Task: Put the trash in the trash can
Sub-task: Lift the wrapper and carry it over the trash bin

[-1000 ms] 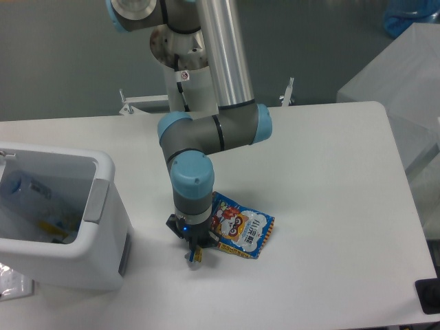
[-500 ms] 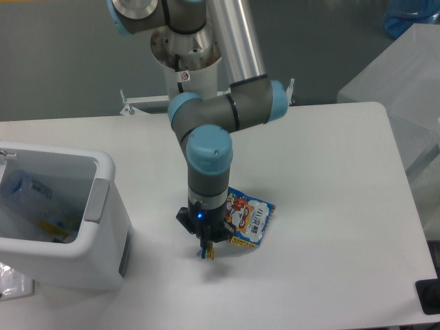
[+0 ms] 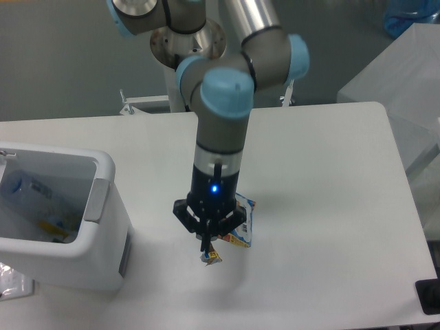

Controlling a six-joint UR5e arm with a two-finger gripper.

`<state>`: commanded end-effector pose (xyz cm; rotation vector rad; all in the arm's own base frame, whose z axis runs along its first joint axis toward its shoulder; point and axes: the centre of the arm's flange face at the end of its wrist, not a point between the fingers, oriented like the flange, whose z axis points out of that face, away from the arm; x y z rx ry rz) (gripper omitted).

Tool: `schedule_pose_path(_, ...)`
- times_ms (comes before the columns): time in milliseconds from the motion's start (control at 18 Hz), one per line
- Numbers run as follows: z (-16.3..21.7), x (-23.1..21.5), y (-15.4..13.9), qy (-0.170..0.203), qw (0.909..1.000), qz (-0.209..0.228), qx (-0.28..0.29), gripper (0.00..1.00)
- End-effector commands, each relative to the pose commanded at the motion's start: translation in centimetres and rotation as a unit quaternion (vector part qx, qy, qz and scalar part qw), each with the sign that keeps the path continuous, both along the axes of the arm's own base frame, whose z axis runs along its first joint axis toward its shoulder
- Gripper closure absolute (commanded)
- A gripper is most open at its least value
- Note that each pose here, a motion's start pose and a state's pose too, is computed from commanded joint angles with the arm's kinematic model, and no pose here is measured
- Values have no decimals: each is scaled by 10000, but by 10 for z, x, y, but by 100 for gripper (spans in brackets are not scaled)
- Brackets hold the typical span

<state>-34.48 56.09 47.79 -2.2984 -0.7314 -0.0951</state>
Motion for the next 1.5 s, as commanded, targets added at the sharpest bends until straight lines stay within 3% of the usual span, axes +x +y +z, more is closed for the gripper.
schedule_pose_path(111,37,11,0,-151,9990,226,354,100)
schedule_pose_path(333,98,28,-8,-90,9955,438,834,100)
schedule_pose_path(611,131,67,-6,-650,9872,837,1192,97)
schedule_pose_path(1000,156,169,12,-653,9890,43,1324,97)
schedule_pose_path(1500,126,240,46,-867,9889,-597,1046,97)
